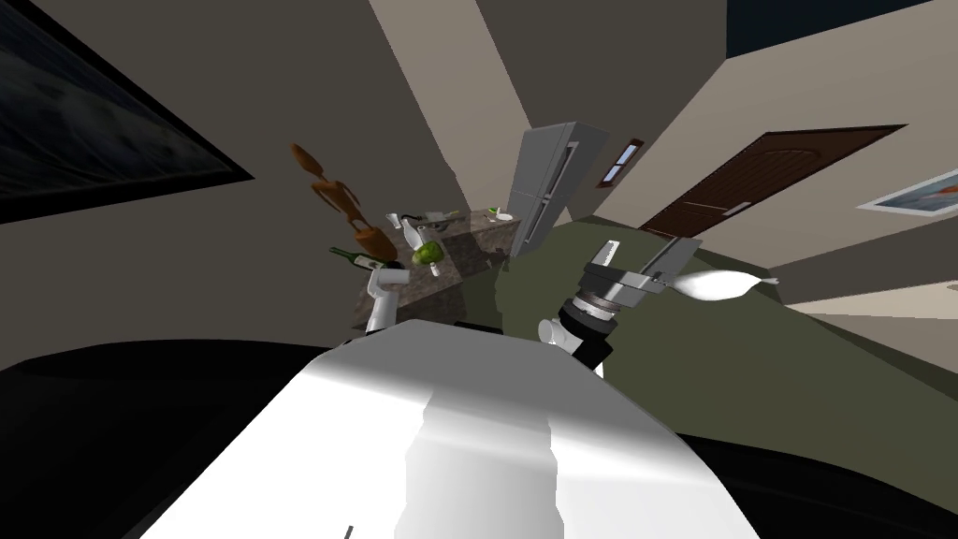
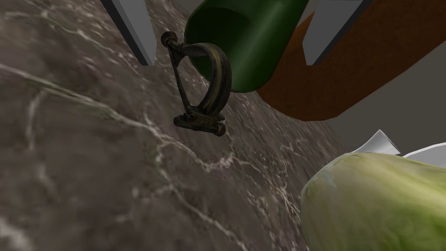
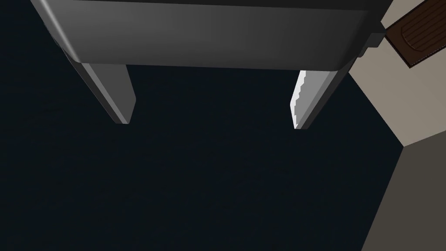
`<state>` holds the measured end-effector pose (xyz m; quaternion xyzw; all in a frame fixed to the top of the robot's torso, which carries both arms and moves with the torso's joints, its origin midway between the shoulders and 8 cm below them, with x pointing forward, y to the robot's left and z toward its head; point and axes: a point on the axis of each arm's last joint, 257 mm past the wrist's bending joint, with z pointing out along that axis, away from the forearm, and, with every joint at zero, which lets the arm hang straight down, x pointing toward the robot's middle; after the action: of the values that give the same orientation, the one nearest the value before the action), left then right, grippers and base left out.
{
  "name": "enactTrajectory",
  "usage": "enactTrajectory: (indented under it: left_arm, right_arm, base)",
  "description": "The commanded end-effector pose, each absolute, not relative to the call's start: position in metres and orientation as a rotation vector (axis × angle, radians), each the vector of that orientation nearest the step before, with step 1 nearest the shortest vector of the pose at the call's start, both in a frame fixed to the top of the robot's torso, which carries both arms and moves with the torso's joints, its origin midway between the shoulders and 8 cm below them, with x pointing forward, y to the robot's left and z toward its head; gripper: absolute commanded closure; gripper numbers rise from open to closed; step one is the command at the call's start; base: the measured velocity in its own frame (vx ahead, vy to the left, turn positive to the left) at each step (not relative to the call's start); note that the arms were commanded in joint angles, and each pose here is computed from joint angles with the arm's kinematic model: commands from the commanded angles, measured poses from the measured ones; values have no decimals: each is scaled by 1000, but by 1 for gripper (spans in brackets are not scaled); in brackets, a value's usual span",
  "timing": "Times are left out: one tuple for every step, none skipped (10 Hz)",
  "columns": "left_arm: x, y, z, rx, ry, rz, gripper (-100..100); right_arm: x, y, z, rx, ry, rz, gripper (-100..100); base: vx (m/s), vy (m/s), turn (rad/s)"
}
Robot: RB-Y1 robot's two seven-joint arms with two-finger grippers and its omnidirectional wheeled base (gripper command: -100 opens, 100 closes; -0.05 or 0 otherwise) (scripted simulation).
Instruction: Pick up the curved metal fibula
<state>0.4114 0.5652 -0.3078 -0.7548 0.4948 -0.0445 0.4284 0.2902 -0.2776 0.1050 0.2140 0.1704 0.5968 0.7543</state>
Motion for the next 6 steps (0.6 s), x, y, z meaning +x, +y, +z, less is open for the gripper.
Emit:
enactTrajectory:
  left_arm:
    - [416, 575, -308, -1894, 1213, -104, -100]
    - [418, 581, -307, -1899, 1199, -100, -100]
    - [419, 587, -311, -1910, 1190, -90, -100]
    - [421, 592, -310, -1914, 1175, -88, -100]
    - [419, 593, -314, -1921, 1179, -82, -100]
    - [421, 598, -315, -1929, 1167, -76, -100]
  right_arm:
    - [290, -278, 105, 467, 372, 1302, 0]
    - [290, -278, 105, 467, 372, 1302, 0]
    - [290, -278, 105, 467, 372, 1302, 0]
    - [290, -278, 105, 467, 372, 1302, 0]
    - [290, -278, 105, 467, 372, 1302, 0]
    - [290, -278, 105, 467, 372, 1302, 0]
  base:
    - [-75, 6, -134]
    - [-74, 16, -149]
    - [-67, 17, -130]
    - [-73, 9, -107]
    - [-51, 1, -42]
    - [-42, -5, -81]
